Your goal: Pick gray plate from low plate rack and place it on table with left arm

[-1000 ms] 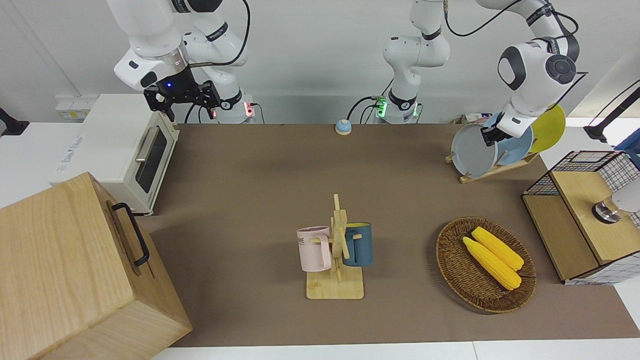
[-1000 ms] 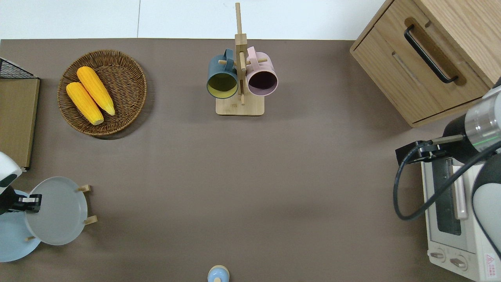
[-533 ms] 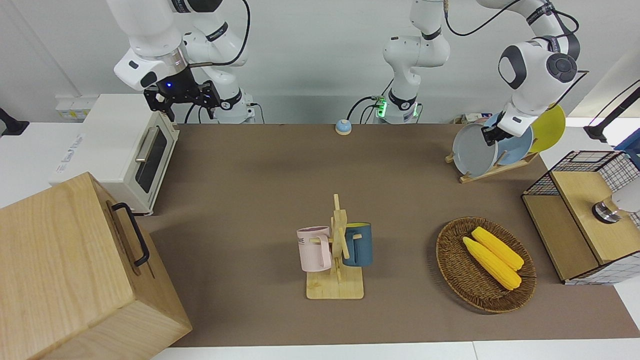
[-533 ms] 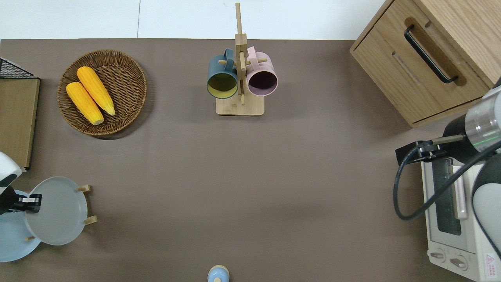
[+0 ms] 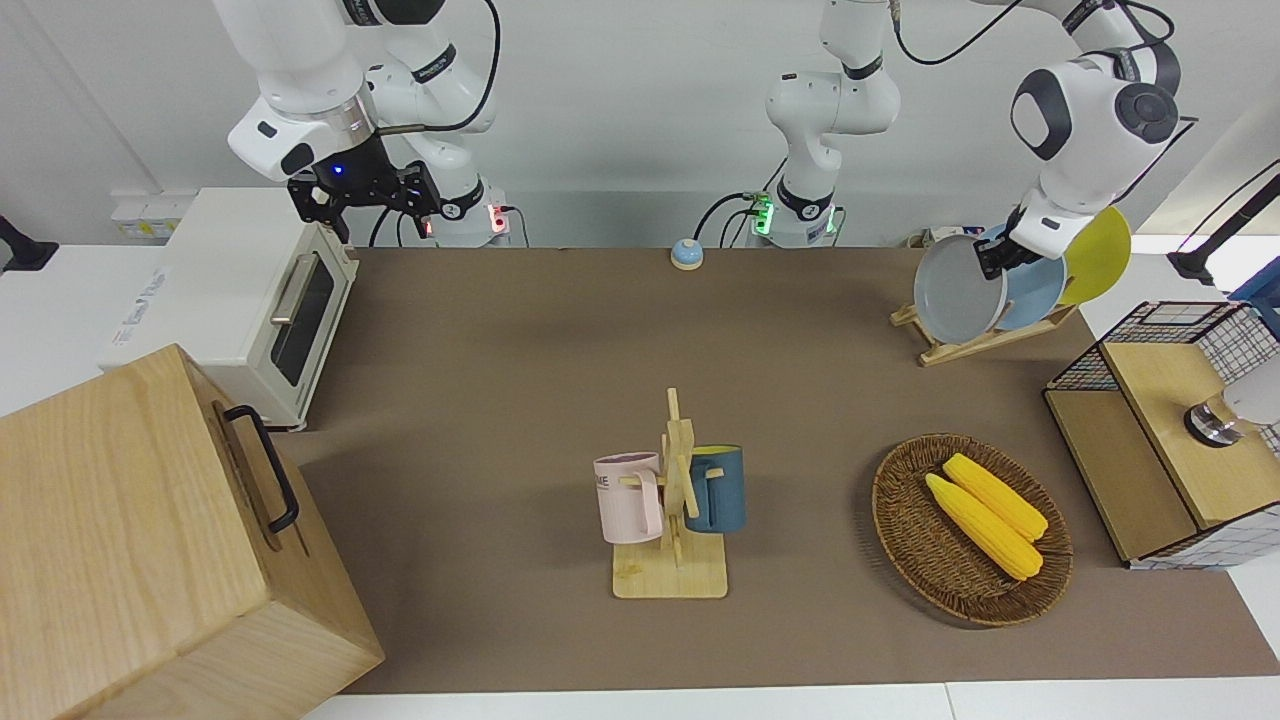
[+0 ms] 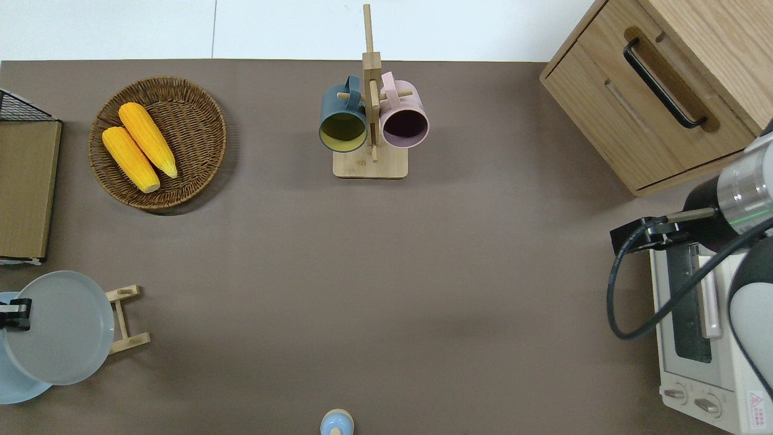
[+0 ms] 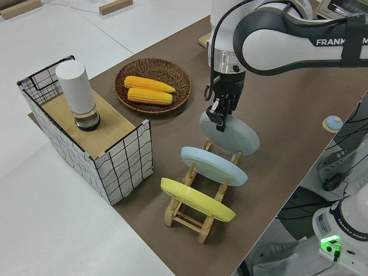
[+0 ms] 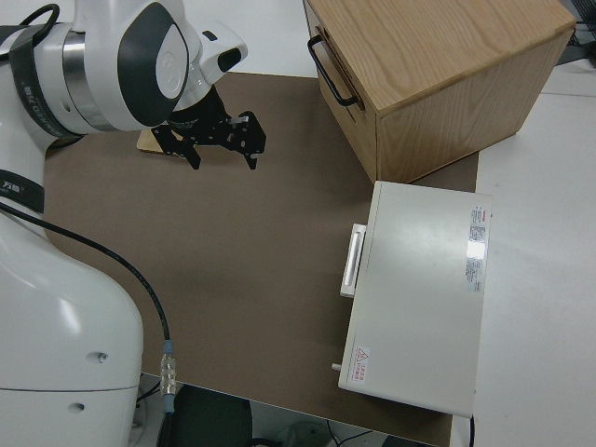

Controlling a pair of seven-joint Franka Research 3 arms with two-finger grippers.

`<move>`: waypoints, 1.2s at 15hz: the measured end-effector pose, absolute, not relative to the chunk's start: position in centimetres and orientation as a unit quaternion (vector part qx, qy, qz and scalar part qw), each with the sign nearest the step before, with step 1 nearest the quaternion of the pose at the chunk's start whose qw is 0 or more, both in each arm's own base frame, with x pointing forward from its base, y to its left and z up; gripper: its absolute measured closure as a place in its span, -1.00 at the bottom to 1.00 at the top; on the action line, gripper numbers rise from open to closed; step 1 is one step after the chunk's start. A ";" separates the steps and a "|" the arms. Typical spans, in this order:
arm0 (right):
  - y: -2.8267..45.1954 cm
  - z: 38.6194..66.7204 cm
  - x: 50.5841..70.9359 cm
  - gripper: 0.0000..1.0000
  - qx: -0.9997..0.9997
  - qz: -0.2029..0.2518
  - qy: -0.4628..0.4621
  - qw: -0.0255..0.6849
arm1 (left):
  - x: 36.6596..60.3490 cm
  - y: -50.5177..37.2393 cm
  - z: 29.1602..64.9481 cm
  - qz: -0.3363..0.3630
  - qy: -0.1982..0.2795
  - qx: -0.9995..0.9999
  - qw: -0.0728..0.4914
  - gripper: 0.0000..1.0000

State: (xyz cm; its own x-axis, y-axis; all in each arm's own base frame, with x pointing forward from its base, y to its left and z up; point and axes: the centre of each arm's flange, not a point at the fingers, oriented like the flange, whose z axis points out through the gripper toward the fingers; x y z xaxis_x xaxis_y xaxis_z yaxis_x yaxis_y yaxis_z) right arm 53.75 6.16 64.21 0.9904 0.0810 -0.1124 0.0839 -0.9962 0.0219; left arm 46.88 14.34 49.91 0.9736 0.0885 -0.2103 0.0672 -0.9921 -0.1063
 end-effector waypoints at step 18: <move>6.2 64.2 53.7 -0.97 0.997 -0.056 0.041 0.013 | 46.6 9.6 61.7 0.095 -0.064 -0.993 -0.010 0.71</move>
